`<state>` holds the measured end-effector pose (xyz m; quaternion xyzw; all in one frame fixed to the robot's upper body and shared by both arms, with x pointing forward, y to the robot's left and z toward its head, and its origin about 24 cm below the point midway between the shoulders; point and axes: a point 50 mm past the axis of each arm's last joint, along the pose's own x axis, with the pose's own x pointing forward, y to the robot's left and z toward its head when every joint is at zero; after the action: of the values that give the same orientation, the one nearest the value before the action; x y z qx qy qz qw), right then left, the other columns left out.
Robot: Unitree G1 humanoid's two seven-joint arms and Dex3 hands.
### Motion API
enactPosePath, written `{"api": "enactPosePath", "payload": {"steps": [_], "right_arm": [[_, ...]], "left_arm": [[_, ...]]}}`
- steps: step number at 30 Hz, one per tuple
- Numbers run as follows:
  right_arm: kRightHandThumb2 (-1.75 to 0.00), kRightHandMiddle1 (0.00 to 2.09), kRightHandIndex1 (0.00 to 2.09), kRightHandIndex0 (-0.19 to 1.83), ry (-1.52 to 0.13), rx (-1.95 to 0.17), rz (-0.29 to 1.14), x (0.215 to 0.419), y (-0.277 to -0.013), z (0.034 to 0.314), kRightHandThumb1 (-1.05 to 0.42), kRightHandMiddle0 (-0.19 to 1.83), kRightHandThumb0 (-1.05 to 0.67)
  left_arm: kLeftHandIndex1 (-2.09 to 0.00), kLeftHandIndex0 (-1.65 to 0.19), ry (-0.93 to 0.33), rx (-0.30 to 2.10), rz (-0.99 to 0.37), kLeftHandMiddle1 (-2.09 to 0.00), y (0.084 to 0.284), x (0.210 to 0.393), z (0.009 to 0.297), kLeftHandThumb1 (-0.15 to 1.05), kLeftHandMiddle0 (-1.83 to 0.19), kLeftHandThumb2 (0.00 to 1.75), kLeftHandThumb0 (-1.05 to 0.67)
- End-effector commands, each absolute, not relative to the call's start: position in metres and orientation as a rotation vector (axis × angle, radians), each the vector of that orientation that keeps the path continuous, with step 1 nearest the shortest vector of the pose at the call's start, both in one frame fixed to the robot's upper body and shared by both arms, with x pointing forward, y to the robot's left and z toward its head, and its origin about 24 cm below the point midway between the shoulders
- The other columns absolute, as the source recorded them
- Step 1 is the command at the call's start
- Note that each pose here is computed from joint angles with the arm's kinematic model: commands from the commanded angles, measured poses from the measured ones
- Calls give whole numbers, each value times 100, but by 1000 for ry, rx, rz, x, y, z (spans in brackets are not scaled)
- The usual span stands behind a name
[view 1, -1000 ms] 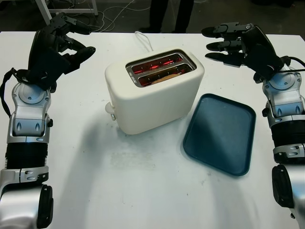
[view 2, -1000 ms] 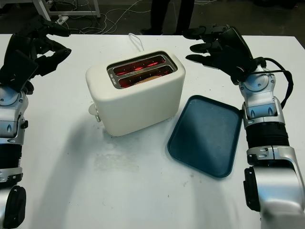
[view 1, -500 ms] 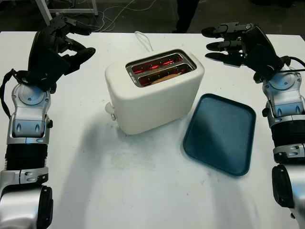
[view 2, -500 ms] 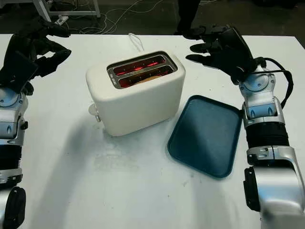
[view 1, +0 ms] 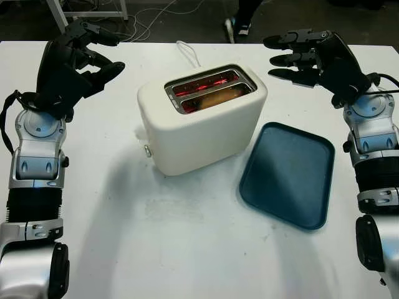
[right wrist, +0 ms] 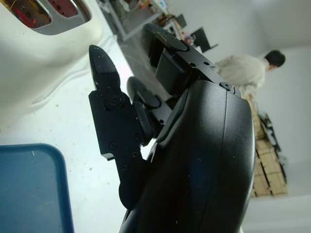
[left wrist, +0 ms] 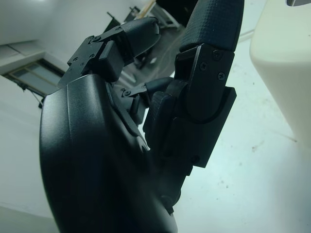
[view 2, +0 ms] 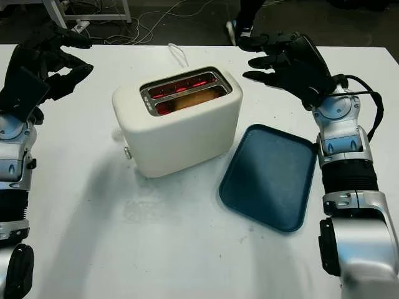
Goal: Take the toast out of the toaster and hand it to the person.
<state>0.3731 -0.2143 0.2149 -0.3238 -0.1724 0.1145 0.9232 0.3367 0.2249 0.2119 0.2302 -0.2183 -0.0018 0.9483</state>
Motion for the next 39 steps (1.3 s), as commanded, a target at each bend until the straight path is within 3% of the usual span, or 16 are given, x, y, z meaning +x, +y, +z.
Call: {"api": "enactPosePath", "payload": {"steps": [1, 12, 20, 30, 39], "right_arm": [[0, 0, 3, 87, -375, -664, 234, 372, -213, 222, -88, 79, -35], [0, 1, 3, 88, -374, -658, 232, 373, -212, 224, -85, 80, -38], [0, 1, 3, 88, -457, -639, 280, 372, -202, 247, -78, 79, -44], [0, 6, 9, 96, -586, -715, 463, 363, -160, 295, -68, 90, -59], [0, 10, 23, 98, -649, -913, 600, 348, -121, 300, -61, 97, -55]], "left_arm": [[-112, -36, -456, 468, -1, -126, 227, 334, 214, 92, -40, 8, -99], [-110, -36, -458, 476, -5, -125, 226, 334, 215, 92, -41, 8, -99], [-108, -37, -456, 480, -5, -124, 226, 334, 214, 92, -41, 9, -99], [-107, -37, -442, 457, -3, -124, 224, 333, 215, 92, -39, 7, -100], [-107, -38, -444, 466, 4, -124, 225, 332, 215, 92, -40, 6, -98]]}}
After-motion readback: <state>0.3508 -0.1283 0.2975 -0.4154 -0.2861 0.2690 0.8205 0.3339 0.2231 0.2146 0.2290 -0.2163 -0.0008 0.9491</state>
